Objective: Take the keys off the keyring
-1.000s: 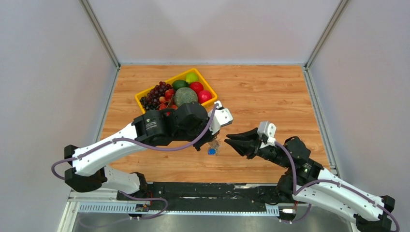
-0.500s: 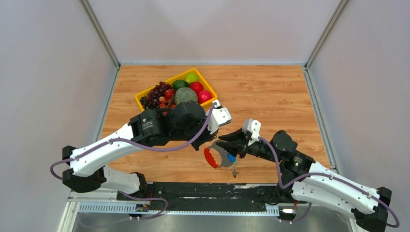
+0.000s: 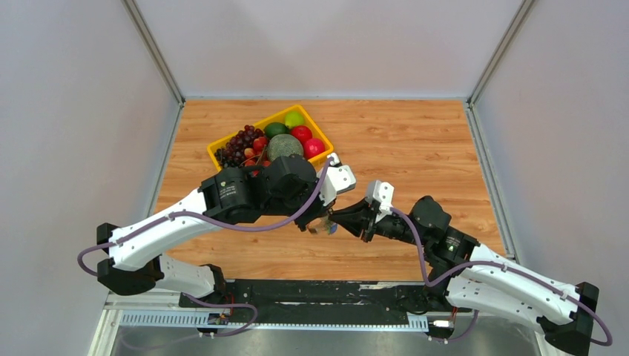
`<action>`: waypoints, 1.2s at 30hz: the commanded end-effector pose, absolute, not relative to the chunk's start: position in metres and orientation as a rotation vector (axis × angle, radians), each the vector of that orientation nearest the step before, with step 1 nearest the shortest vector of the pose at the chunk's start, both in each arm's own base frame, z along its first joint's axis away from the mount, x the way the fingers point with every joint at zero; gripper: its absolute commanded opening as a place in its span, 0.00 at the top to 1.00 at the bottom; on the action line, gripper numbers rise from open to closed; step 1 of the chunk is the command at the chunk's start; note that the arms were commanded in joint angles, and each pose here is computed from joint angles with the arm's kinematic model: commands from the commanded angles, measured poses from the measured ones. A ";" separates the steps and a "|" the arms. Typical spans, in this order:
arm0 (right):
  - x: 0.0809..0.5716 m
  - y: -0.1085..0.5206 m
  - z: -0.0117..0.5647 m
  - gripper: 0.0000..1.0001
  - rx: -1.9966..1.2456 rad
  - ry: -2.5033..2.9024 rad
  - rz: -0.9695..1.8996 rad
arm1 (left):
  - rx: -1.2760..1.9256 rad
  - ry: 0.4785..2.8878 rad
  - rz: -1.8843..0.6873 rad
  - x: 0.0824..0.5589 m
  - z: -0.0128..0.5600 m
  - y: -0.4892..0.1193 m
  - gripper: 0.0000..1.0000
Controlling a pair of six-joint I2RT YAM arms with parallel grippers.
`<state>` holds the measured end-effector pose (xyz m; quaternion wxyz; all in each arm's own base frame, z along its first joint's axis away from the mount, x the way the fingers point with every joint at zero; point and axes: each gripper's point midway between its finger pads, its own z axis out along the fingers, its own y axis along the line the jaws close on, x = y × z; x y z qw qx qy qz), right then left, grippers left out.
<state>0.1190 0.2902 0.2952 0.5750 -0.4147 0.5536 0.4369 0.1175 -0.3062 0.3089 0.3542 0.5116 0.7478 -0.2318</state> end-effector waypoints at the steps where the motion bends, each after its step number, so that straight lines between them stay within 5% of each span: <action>1: 0.116 0.292 0.324 0.99 -0.961 1.214 1.040 | 1.290 1.863 -0.647 0.120 0.331 -0.314 1.00; 11: 0.097 0.282 0.333 1.00 -0.984 1.117 1.096 | 1.228 1.923 -0.563 0.133 0.315 -0.303 1.00; 26: 0.086 0.270 0.353 1.00 -0.947 0.985 1.112 | 1.338 1.927 -0.887 0.095 0.298 -0.345 1.00; 36: 0.123 0.234 0.328 1.00 -0.688 1.206 0.970 | 1.006 2.099 -0.553 0.165 0.269 -0.300 1.00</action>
